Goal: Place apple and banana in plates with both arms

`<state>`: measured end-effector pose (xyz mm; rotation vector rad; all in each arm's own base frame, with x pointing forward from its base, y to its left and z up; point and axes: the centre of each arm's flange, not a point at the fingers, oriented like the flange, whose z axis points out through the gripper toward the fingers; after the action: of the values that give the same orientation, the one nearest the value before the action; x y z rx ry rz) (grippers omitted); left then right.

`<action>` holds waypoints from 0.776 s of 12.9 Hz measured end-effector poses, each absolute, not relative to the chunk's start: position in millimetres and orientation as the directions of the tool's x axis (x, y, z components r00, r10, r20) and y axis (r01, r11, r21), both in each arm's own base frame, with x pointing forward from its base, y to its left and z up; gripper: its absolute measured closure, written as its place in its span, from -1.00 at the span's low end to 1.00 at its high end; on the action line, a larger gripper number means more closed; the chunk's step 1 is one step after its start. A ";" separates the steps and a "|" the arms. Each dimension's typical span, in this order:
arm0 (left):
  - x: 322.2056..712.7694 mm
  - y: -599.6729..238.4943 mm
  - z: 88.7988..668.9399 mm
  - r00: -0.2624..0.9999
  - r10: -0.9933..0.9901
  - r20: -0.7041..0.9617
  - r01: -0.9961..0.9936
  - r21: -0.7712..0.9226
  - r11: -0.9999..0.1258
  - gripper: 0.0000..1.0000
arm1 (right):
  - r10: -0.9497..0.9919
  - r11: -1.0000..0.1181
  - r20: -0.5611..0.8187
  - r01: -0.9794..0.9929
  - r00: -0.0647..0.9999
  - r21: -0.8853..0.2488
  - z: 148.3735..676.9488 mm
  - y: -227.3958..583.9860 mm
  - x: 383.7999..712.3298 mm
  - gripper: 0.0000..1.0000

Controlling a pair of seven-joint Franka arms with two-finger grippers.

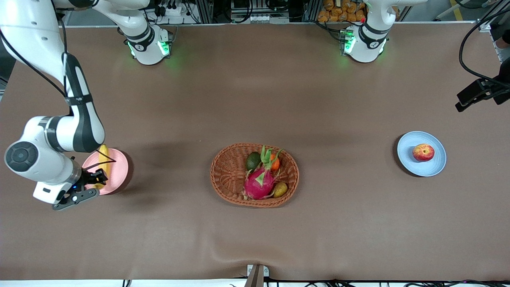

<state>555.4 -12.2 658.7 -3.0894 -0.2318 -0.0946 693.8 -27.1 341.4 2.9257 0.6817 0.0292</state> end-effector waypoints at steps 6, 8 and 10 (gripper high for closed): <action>548.7 -6.5 655.3 0.993 0.116 0.019 0.117 -0.045 -0.992 -1.00 | 0.389 -0.921 0.027 0.389 0.921 0.008 525.4 -6.1 646.3 -1.00; 548.3 -4.5 655.3 0.993 0.119 0.018 0.120 -0.045 -0.992 -1.00 | 0.345 -0.938 0.024 0.345 0.938 -0.009 575.7 -13.6 614.5 -1.00; 548.4 -1.1 655.0 0.992 0.125 0.017 0.126 -0.044 -0.991 -1.00 | 0.280 -0.960 0.011 0.280 0.960 -0.022 606.9 -27.5 587.8 -1.00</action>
<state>548.4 -1.1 655.0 -3.0908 -0.1947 -0.0227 587.8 -27.5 606.9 3.1327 0.4479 0.0129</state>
